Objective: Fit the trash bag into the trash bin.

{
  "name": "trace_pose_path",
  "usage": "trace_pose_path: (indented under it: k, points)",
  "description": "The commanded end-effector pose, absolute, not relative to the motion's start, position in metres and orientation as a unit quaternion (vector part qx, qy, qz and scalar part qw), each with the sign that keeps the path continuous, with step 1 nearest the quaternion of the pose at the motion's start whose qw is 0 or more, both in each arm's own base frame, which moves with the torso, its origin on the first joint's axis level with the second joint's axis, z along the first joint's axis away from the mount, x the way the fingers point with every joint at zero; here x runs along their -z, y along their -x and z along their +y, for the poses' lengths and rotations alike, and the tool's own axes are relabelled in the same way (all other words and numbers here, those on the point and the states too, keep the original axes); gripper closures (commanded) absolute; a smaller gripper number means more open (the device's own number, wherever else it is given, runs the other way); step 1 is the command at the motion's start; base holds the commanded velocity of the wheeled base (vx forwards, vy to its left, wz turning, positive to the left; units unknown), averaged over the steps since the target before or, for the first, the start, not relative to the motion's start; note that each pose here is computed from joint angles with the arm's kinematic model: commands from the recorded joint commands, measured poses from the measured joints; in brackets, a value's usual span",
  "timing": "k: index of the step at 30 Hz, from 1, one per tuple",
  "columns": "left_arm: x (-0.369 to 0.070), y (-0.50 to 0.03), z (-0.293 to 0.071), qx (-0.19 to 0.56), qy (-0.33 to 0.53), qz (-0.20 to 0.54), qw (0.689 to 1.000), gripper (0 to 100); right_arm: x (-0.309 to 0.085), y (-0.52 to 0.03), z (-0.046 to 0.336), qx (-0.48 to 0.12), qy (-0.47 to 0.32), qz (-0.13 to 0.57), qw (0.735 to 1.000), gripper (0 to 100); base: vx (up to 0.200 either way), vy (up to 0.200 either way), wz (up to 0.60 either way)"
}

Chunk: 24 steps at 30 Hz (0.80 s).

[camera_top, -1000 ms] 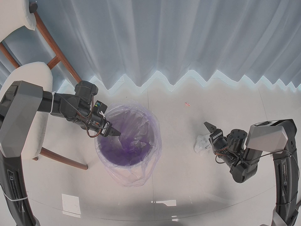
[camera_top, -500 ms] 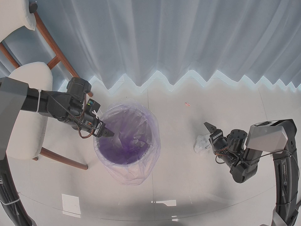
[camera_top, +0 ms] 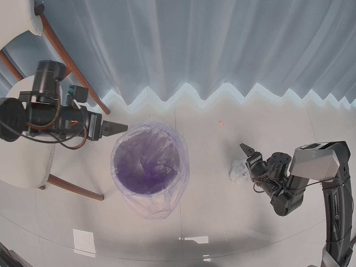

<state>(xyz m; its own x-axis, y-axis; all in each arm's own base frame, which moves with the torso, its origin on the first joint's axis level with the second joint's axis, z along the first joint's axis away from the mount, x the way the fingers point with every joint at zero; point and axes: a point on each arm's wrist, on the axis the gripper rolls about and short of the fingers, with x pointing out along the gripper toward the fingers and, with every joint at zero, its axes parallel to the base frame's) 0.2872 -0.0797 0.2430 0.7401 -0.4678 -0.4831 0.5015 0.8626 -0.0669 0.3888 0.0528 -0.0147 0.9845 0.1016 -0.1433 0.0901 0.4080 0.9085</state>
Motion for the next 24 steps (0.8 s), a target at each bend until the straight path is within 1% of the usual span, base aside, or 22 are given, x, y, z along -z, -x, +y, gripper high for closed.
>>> trace_pose_path:
  k: [1,2,3,5,7,9,12,14,15,16,19,20,21,24]
  points:
    - [-0.303,-0.139,-0.062,0.389,0.212,0.152,0.883,0,-0.023,-0.370,0.087,-0.053,-0.525,0.073,0.847,0,0.000,0.000,0.00]
    - [-0.307,-0.120,-0.059,0.406,0.249,0.154,0.866,0,-0.029,-0.361,0.098,-0.068,-0.505,0.081,0.856,0,0.000,0.000,0.00]
    - [-0.310,-0.108,-0.055,0.415,0.271,0.150,0.856,0,-0.033,-0.352,0.109,-0.084,-0.483,0.089,0.867,0,0.000,0.000,0.00]
    - [-0.314,-0.096,-0.051,0.420,0.278,0.138,0.853,0,-0.035,-0.329,0.129,-0.115,-0.414,0.113,0.896,0,0.000,0.000,0.00]
    - [-0.310,-0.098,-0.048,0.403,0.269,0.133,0.865,0,-0.033,-0.318,0.139,-0.136,-0.354,0.123,0.917,0,0.000,0.000,0.00]
    - [-0.310,-0.101,-0.041,0.369,0.251,0.109,0.888,0,-0.032,-0.316,0.149,-0.158,-0.304,0.119,0.932,0,0.000,0.000,0.00]
    - [-0.305,-0.103,-0.033,0.333,0.212,0.092,0.914,0,-0.031,-0.317,0.157,-0.180,-0.235,0.107,0.949,0,0.000,0.000,0.00]
    - [-0.300,-0.105,-0.031,0.323,0.196,0.093,0.921,0,-0.030,-0.320,0.159,-0.192,-0.218,0.103,0.951,0,0.000,0.000,0.00]
    - [-0.295,-0.107,-0.029,0.309,0.176,0.092,0.930,0,-0.029,-0.320,0.161,-0.207,-0.201,0.103,0.952,0,0.000,0.000,0.00]
    - [-0.287,-0.109,-0.026,0.279,0.145,0.089,0.945,0,-0.027,-0.318,0.165,-0.225,-0.189,0.107,0.950,0,0.000,0.000,0.00]
    - [-0.274,-0.112,-0.025,0.216,0.081,0.088,0.969,0,-0.030,-0.313,0.181,-0.251,-0.188,0.103,0.944,0,0.000,0.000,0.00]
    - [-0.273,-0.112,-0.025,0.210,0.076,0.089,0.971,0,-0.031,-0.313,0.183,-0.253,-0.188,0.102,0.944,0,0.000,0.000,0.00]
    - [-0.266,-0.115,-0.026,0.186,0.060,0.095,0.976,0,-0.037,-0.315,0.192,-0.266,-0.192,0.087,0.941,0,0.000,0.000,0.00]
    - [-0.265,-0.115,-0.029,0.184,0.057,0.098,0.976,0,-0.041,-0.321,0.197,-0.272,-0.194,0.072,0.940,0,0.000,0.000,0.00]
